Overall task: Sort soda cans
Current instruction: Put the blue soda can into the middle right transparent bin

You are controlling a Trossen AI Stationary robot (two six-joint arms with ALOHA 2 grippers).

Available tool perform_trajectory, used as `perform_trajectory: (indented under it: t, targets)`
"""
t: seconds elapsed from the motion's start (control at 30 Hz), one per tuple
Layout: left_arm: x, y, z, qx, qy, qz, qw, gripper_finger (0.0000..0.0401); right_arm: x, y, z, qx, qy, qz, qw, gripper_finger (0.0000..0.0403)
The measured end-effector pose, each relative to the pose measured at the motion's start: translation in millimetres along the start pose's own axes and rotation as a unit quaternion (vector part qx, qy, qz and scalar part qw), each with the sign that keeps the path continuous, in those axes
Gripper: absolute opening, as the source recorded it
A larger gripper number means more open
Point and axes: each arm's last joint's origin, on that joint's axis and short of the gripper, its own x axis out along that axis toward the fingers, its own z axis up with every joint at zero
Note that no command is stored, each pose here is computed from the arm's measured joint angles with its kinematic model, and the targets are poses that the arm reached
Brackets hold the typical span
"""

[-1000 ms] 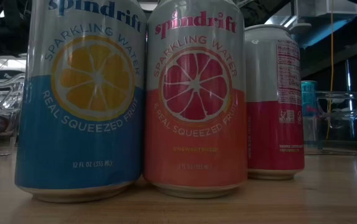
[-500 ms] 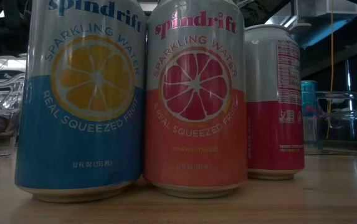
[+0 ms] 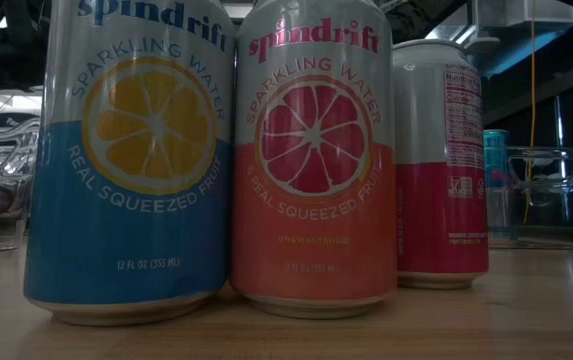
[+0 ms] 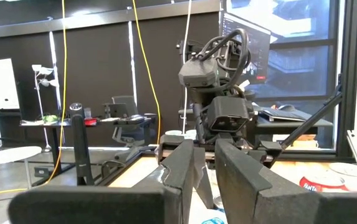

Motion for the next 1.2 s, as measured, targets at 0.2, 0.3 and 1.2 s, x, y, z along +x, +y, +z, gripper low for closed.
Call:
perform_trajectory:
  t: [0.2, 0.3, 1.2]
  targets:
    - [0.0, 0.0, -0.1, 0.0, 0.0, 0.0, 1.0, 0.0059, -4.3, 0.5, 3.4, -0.009, -0.001, -0.002, 1.0, 0.0236]
    - [0.0, 0.0, 0.0, 0.0, 0.0, 0.0, 1.0, 0.0059, -8.8, 0.8, 6.9, -0.017, -0.002, -0.005, 1.0, 0.0238]
    - [0.0, -0.1, -0.3, -0.003, 0.001, 0.0, 1.0, 0.0059, -105.7, 14.1, 63.4, -0.073, 0.01, -0.051, 0.996, 0.0236]
